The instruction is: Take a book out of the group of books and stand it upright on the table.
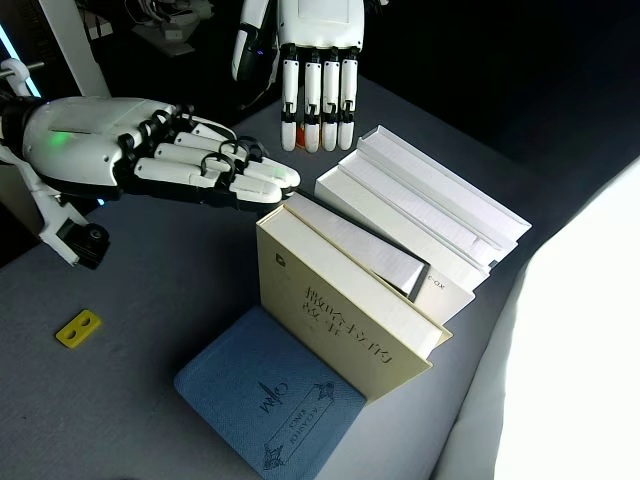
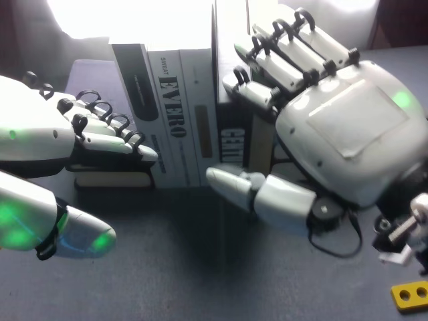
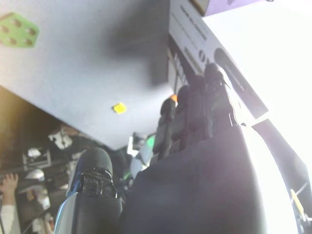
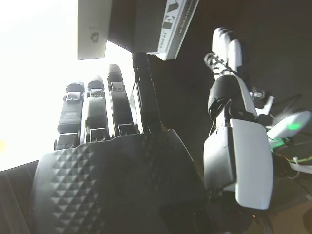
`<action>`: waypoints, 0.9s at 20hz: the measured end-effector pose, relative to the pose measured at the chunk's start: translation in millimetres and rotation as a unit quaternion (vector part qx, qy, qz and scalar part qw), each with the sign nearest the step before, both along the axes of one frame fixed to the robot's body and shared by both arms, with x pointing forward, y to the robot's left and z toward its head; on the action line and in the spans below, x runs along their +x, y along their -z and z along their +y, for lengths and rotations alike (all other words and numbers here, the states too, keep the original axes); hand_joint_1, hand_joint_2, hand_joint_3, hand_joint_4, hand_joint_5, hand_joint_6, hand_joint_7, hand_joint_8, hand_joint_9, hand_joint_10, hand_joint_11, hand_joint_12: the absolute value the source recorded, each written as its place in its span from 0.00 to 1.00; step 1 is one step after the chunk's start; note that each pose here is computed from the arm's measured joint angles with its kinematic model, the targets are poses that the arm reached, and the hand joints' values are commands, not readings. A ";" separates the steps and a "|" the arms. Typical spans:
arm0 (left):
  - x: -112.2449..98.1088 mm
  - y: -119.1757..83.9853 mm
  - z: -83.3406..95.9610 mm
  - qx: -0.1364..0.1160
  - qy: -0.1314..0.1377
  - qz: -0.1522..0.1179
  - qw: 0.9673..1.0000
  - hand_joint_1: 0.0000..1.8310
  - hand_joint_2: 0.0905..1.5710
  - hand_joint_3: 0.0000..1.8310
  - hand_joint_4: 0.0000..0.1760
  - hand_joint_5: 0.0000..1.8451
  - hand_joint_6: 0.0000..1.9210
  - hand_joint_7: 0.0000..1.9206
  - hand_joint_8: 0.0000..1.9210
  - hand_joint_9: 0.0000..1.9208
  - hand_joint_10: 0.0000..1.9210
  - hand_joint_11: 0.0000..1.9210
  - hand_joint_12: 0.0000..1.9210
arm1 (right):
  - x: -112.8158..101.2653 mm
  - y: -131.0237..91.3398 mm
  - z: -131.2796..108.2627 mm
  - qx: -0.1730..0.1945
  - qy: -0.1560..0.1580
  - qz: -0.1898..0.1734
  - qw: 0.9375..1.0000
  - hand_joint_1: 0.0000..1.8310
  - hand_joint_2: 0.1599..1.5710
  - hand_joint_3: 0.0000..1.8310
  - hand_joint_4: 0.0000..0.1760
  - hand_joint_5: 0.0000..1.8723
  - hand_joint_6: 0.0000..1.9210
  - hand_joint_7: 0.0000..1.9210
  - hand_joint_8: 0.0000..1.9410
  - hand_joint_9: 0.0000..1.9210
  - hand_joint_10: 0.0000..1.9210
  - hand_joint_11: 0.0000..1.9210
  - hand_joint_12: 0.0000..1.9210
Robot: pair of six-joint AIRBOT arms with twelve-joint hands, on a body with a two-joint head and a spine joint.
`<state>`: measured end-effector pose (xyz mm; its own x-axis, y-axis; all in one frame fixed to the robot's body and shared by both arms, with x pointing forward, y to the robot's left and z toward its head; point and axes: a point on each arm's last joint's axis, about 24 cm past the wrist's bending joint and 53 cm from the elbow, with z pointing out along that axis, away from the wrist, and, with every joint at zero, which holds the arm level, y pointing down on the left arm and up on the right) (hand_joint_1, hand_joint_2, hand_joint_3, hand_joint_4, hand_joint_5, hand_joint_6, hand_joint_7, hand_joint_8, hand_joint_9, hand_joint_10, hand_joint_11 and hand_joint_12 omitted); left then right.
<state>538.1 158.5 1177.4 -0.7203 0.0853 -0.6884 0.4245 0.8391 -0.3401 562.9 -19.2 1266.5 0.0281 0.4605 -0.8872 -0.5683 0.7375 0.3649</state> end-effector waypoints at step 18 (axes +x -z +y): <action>0.0 -0.2 -0.9 0.000 0.001 0.000 1.000 0.00 0.78 0.00 0.32 0.01 0.00 0.02 0.00 0.04 0.01 0.00 0.11 | -60.2 31.0 4.3 -0.110 -0.030 0.011 0.993 0.00 0.70 0.00 0.00 0.31 0.00 0.09 0.00 0.02 0.00 0.02 0.02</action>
<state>538.1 157.6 1177.6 -0.7197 0.0869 -0.6888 0.4266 0.8381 -0.3399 502.6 -14.9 1235.5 -0.0131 0.2550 -0.9668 -0.6068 0.7665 0.2104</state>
